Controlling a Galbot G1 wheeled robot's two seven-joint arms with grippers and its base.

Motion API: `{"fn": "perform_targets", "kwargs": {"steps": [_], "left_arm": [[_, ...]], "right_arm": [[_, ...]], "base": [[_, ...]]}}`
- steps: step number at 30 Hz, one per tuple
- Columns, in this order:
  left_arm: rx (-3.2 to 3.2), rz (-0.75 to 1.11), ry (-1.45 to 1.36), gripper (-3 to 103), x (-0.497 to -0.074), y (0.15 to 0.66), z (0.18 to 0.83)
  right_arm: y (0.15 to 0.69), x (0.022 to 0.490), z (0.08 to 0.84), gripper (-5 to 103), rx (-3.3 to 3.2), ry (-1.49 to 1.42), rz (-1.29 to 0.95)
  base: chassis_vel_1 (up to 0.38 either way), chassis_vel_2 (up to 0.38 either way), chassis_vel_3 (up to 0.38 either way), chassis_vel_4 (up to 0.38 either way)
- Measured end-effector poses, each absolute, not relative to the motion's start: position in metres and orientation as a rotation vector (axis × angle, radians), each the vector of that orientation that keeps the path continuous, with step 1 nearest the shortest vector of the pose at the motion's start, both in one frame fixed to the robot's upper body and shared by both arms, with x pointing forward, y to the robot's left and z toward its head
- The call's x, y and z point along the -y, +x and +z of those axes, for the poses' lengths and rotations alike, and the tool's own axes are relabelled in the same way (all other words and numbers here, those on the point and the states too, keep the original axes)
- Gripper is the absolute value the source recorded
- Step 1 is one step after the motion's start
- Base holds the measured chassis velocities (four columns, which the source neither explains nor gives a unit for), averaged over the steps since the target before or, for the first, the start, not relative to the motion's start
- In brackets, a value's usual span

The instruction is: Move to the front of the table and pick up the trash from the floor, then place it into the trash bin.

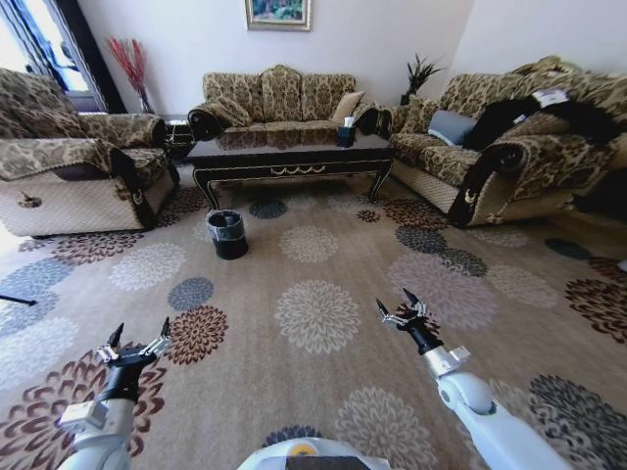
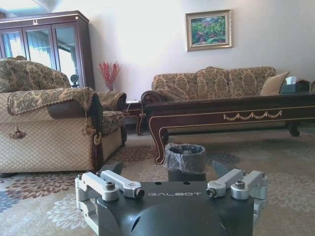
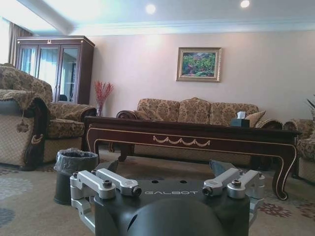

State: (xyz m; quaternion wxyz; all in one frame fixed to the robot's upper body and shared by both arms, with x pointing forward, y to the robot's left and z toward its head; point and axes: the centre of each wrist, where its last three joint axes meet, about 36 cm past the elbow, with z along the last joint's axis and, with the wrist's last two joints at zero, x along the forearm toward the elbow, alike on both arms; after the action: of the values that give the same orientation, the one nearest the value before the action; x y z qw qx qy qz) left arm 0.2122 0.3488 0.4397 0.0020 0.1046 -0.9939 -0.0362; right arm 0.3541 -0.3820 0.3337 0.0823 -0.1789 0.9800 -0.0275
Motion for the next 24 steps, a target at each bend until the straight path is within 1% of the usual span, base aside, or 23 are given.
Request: {"fn": "perform_targets", "kwargs": {"steps": [6, 13, 19, 24], "left_arm": [[3.122, -0.116, 0.327, 100, -0.3473, 0.2112, 0.4410], [3.124, -0.122, 0.327, 100, -0.3458, 0.2091, 0.4413], [3.128, -0.128, 0.327, 100, -0.3440, 0.2063, 0.4409], [3.128, -0.129, 0.328, 100, -0.3429, 0.2047, 0.4404]], "right_arm": [[0.3524, 0.3823, 0.3373, 100, -2.919, -0.540, -0.082], [0.3490, 0.3837, 0.3399, 100, -2.915, -0.536, -0.078], [0.3480, 0.3844, 0.3425, 100, -2.897, -0.531, -0.081], [0.3470, 0.3858, 0.3432, 100, -2.891, -0.525, -0.084]], "base": [[-0.003, 0.048, 0.017, -0.045], [0.053, -0.050, -0.079, 0.041], [0.166, -0.120, -0.157, 0.105], [0.176, -0.166, -0.178, 0.173]]}}
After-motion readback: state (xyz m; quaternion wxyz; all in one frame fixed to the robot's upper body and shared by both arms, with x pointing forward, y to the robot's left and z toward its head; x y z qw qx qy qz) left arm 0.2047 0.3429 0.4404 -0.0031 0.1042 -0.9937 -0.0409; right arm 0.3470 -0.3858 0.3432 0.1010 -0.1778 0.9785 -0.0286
